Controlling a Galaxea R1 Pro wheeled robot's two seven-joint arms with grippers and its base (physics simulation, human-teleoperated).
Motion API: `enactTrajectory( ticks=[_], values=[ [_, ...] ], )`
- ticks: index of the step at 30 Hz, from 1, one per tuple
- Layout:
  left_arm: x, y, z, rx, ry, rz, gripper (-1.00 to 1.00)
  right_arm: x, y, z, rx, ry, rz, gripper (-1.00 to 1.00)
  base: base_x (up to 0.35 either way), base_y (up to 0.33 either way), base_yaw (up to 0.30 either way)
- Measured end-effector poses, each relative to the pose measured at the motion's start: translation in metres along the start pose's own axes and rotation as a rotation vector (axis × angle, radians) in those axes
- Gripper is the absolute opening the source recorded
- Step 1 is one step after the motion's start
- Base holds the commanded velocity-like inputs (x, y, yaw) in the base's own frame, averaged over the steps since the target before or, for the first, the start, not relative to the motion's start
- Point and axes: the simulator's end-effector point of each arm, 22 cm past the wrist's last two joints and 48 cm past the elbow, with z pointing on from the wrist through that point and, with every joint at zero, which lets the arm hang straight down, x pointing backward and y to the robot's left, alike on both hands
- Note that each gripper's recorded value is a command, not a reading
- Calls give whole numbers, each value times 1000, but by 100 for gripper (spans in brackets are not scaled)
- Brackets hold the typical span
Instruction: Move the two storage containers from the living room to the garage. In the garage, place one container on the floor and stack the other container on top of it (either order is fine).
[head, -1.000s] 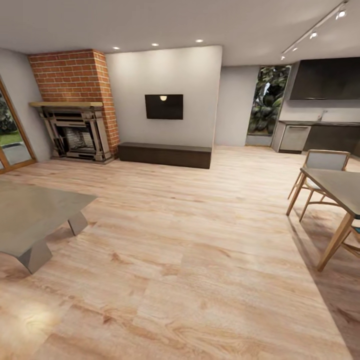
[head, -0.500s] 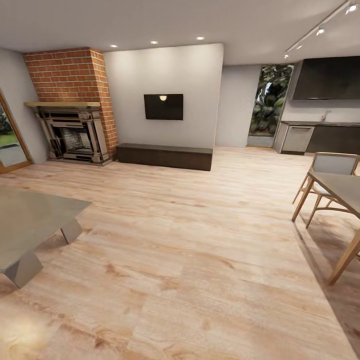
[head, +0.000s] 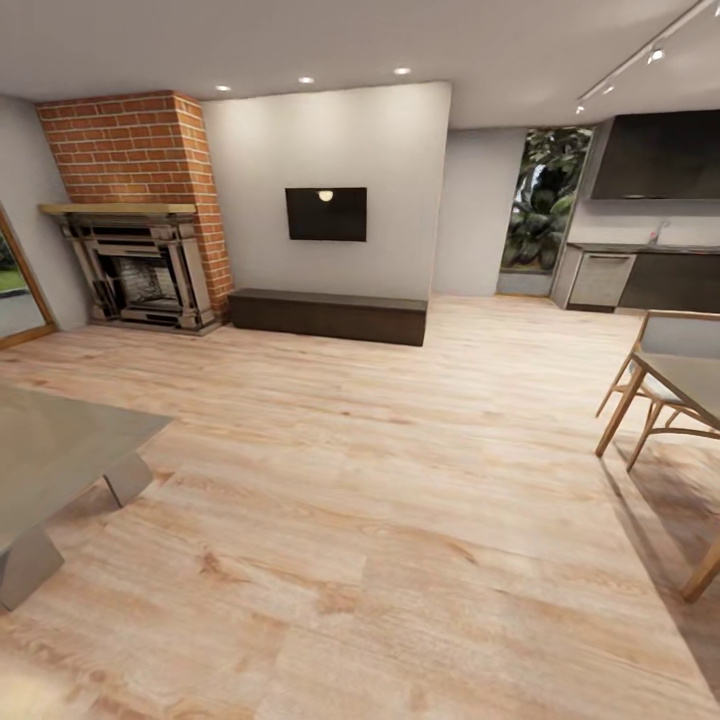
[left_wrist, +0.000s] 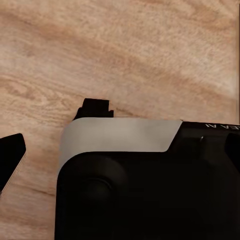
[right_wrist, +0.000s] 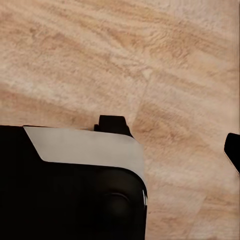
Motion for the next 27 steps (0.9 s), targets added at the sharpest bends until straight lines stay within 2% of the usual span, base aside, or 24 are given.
enactTrajectory(
  ticks=[27],
  values=[
    [0,0,0,0,0,0,100,0,-1,0,1,1,0,100,323,0,0]
  ],
)
